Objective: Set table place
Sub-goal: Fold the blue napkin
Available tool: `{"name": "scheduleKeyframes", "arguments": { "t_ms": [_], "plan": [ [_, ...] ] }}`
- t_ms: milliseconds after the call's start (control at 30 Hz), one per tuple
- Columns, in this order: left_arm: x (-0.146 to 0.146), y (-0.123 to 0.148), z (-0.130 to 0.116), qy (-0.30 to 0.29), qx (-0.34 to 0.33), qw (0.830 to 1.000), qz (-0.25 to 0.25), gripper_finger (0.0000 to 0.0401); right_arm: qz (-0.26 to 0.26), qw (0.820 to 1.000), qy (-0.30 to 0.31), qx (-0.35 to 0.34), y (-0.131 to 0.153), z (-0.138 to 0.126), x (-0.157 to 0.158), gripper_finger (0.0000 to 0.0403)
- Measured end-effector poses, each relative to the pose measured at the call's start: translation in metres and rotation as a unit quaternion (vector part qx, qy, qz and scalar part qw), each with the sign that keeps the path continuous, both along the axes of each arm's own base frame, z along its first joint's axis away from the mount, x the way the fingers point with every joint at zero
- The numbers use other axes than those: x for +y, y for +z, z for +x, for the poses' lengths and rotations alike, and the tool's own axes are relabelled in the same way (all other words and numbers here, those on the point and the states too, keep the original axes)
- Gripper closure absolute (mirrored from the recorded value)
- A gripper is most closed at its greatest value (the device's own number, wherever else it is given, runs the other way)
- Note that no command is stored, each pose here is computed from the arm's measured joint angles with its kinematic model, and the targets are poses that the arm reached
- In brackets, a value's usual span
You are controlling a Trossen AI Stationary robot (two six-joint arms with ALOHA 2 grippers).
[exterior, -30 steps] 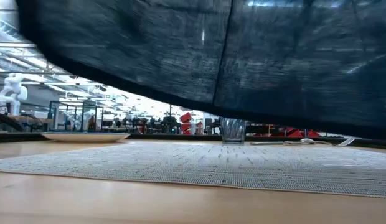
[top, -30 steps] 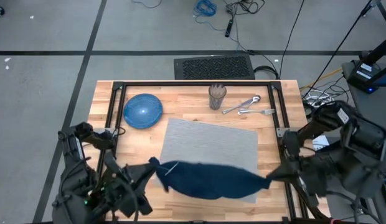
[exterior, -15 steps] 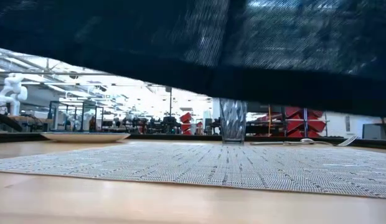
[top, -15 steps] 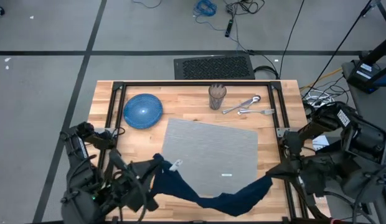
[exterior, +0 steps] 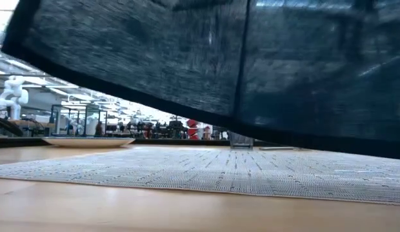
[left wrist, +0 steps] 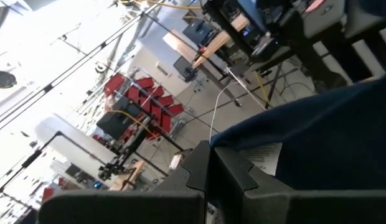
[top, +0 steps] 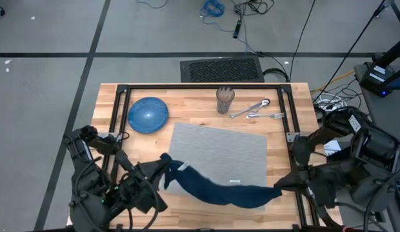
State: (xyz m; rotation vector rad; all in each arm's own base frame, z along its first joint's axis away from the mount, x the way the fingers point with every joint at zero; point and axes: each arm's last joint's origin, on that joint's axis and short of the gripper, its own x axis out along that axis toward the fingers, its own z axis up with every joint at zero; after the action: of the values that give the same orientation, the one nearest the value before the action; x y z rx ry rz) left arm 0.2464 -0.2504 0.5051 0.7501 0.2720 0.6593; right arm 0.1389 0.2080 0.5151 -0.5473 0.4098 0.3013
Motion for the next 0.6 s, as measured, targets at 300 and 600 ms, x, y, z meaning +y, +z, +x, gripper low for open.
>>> {"name": "scheduleKeyframes", "arguments": {
  "t_ms": [300,600],
  "plan": [
    [0.049,0.015,0.007,0.058,0.005,0.998,0.005,0.0401,-0.023,0.999,0.025,0.013,-0.015,0.029,0.025,0.0403],
    [0.113,0.025,-0.002,0.129,0.014,0.991,0.013,0.0401,-0.016,0.997,0.078,-0.019,-0.012,0.089,0.013,0.0403]
  ]
}}
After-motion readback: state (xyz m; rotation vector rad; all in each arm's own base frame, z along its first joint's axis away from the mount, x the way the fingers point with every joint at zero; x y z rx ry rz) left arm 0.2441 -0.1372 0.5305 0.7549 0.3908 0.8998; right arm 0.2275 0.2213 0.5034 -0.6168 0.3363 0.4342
